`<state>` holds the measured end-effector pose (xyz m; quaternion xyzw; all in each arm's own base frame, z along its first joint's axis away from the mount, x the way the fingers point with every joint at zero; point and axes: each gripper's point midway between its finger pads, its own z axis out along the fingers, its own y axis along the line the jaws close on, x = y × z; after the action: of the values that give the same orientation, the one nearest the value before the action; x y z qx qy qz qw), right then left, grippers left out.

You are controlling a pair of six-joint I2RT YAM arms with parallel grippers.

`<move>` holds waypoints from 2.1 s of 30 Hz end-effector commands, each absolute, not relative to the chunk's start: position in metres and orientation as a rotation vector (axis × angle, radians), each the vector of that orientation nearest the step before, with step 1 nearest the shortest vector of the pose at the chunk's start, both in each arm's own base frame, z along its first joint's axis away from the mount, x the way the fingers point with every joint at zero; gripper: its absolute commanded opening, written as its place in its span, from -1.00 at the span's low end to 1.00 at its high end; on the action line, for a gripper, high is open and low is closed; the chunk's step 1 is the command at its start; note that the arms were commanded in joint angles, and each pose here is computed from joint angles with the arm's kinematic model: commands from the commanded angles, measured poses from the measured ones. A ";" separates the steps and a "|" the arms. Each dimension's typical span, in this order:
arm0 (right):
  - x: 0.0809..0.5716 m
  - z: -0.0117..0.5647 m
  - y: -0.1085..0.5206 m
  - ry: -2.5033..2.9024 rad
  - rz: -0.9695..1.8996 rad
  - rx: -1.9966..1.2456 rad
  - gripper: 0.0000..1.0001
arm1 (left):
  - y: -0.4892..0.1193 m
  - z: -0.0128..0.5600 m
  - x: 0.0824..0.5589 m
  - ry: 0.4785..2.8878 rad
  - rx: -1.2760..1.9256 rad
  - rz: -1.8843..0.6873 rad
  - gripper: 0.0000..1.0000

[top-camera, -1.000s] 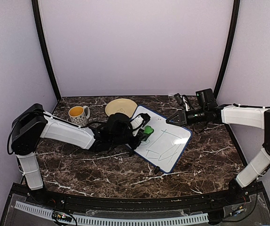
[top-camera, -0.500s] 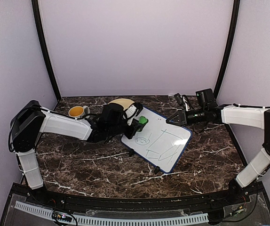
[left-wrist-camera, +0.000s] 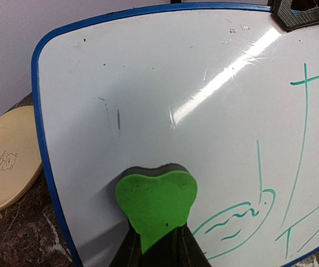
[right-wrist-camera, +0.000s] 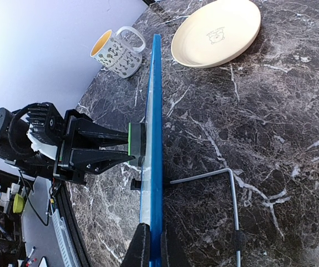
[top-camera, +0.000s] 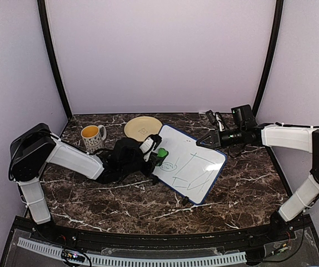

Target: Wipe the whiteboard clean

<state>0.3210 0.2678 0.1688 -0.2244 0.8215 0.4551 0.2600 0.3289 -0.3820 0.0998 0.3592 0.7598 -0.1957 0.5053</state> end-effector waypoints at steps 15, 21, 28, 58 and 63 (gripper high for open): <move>0.306 0.152 0.270 2.268 1.220 -0.680 -1.00 | -0.411 0.114 0.333 1.885 0.908 -0.468 -1.00; 0.306 0.154 0.271 2.264 1.218 -0.681 -1.00 | -0.387 0.073 0.313 1.989 0.800 -0.523 -1.00; 0.305 0.153 0.271 2.266 1.221 -0.682 -1.00 | -0.377 0.045 0.297 2.026 0.737 -0.524 -1.00; 0.305 0.155 0.270 2.265 1.217 -0.675 -1.00 | -0.390 0.059 0.306 1.988 0.700 -0.422 -1.00; 0.305 0.155 0.270 2.263 1.218 -0.678 -1.00 | -0.353 0.045 0.315 2.060 0.566 -0.413 -1.00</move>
<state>0.3210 0.2674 0.1697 -0.2273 0.8209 0.4529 0.2634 0.3023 -0.4096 0.0955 0.2839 0.7770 -0.2347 0.5104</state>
